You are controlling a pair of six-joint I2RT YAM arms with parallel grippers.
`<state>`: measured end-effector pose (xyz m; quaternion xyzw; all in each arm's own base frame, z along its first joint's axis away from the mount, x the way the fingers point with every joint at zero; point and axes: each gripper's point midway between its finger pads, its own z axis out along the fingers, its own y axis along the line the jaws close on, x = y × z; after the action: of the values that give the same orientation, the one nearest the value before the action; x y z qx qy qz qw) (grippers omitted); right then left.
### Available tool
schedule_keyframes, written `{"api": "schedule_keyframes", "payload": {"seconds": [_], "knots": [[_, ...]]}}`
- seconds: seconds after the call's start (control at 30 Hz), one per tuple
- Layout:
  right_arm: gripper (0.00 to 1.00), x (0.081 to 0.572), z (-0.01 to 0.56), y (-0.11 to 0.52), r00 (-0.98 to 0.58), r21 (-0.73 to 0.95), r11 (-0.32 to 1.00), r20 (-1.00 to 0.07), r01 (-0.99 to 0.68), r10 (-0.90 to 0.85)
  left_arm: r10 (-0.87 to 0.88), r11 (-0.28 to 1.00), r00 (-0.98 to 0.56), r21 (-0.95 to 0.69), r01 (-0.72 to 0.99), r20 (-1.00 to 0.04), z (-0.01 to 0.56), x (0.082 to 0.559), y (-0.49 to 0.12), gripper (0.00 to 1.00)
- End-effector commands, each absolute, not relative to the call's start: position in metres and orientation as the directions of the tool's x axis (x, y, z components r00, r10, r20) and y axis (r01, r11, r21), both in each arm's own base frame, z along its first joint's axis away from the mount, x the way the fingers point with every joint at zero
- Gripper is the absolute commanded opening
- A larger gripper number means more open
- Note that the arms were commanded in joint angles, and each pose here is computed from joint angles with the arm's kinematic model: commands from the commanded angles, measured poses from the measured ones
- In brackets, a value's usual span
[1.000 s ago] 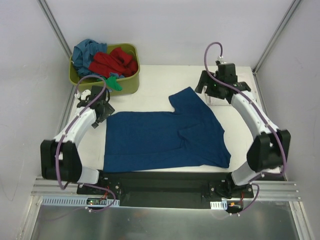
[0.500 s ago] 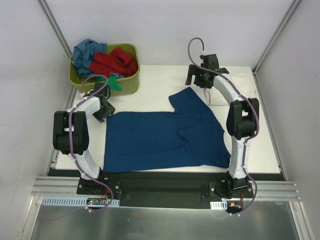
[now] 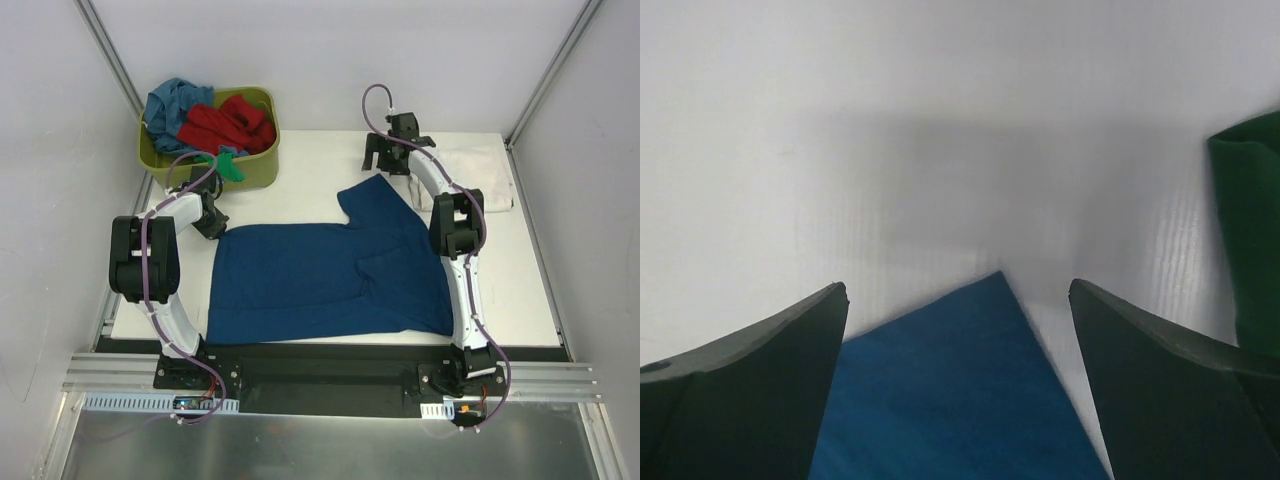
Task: Fold and stack the t-shirts
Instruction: Grap the side of the flattened tshirt furthest away from the robot with both arms
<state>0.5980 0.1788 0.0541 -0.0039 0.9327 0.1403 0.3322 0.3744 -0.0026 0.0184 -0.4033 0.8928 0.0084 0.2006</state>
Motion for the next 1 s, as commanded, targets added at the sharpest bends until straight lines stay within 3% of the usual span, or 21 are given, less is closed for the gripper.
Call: {"api": "schedule_keyframes", "payload": {"seconds": [0.0, 0.13, 0.23, 0.27, 0.43, 0.47, 0.67, 0.8, 0.93, 0.97], "knots": [[0.97, 0.602, 0.063, 0.192, -0.77, 0.261, 0.958, -0.634, -0.122, 0.075, -0.715, 0.687, -0.618, -0.166, -0.707, -0.327, 0.013, 0.371, -0.01, 0.0], [0.99, 0.588, 0.05, 0.201, -0.81, 0.282, 0.954, -0.58, -0.105, 0.082, -0.71, 0.693, -0.623, -0.173, -0.7, -0.327, 0.016, 0.367, -0.011, 0.0], [0.88, 0.58, 0.045, 0.201, -0.828, 0.281, 0.955, -0.555, -0.097, 0.079, -0.709, 0.696, -0.626, -0.182, -0.694, -0.325, 0.017, 0.367, -0.012, 0.0], [0.79, 0.579, 0.045, 0.201, -0.829, 0.276, 0.956, -0.554, -0.098, 0.075, -0.708, 0.698, -0.627, -0.182, -0.693, -0.325, 0.018, 0.367, -0.013, 0.0], [0.56, 0.566, 0.04, 0.194, -0.845, 0.177, 0.981, -0.534, -0.074, 0.033, -0.704, 0.702, -0.628, -0.192, -0.686, -0.332, 0.022, 0.368, -0.013, 0.0], [0.45, 0.566, 0.04, 0.192, -0.845, 0.163, 0.984, -0.534, -0.067, 0.031, -0.702, 0.704, -0.63, -0.194, -0.683, -0.332, 0.022, 0.368, -0.013, 0.0], [0.0, 0.569, 0.052, 0.181, -0.823, 0.099, 0.993, -0.569, -0.057, 0.009, -0.693, 0.716, -0.635, -0.222, -0.662, -0.342, 0.031, 0.37, -0.017, 0.0], [0.0, 0.567, 0.089, 0.215, -0.763, 0.213, 0.95, -0.645, -0.23, -0.039, -0.676, 0.734, -0.642, -0.248, -0.633, -0.361, 0.039, 0.37, -0.02, 0.0], [0.0, 0.543, 0.14, 0.222, -0.69, 0.192, 0.929, -0.718, -0.317, -0.087, -0.657, 0.752, -0.647, -0.277, -0.598, -0.385, 0.048, 0.363, -0.026, 0.0], [0.0, 0.53, 0.129, 0.22, -0.707, 0.199, 0.926, -0.701, -0.321, -0.095, -0.653, 0.756, -0.649, -0.286, -0.589, -0.39, 0.049, 0.362, -0.027, 0.0]]}}
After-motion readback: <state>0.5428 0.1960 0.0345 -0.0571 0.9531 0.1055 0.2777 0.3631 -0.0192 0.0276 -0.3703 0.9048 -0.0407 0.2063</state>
